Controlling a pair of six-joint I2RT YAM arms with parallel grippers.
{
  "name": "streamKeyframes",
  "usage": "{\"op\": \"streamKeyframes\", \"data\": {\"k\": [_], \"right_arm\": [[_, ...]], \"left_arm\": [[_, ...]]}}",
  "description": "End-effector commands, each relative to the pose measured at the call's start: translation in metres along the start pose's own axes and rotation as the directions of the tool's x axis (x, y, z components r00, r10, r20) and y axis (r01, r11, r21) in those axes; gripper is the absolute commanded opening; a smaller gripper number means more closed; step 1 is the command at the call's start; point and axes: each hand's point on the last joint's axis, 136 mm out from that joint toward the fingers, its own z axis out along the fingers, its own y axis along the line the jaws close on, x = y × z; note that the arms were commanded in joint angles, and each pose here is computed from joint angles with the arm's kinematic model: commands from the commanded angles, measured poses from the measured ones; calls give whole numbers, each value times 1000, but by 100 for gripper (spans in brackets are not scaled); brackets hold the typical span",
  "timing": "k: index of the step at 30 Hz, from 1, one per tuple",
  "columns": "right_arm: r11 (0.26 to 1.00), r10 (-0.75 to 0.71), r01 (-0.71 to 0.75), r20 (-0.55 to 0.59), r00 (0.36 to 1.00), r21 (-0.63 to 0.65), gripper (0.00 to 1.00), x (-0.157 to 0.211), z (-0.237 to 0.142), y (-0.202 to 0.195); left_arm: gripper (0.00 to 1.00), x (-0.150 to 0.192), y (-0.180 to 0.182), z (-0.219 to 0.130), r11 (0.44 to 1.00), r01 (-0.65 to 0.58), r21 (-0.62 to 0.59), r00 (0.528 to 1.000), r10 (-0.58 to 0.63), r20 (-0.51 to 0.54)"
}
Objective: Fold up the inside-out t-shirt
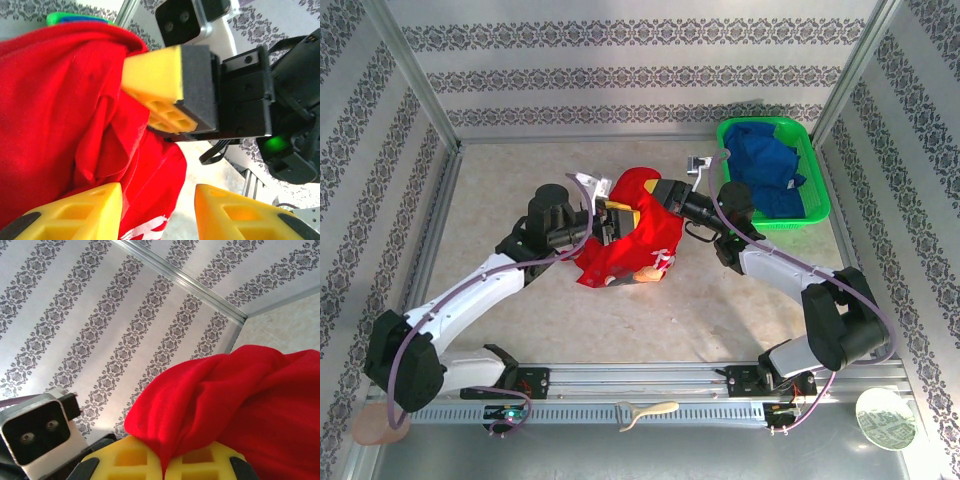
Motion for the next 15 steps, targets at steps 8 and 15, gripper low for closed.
{"op": "streamKeyframes", "data": {"k": [8, 15], "right_arm": [[998, -29, 30, 15, 999, -50, 0, -3, 7, 15], [998, -31, 31, 11, 999, -57, 0, -2, 5, 20]], "left_arm": [[37, -26, -8, 19, 997, -63, 43, 997, 61, 56], [13, -27, 6, 34, 997, -70, 12, 997, 69, 45]]}}
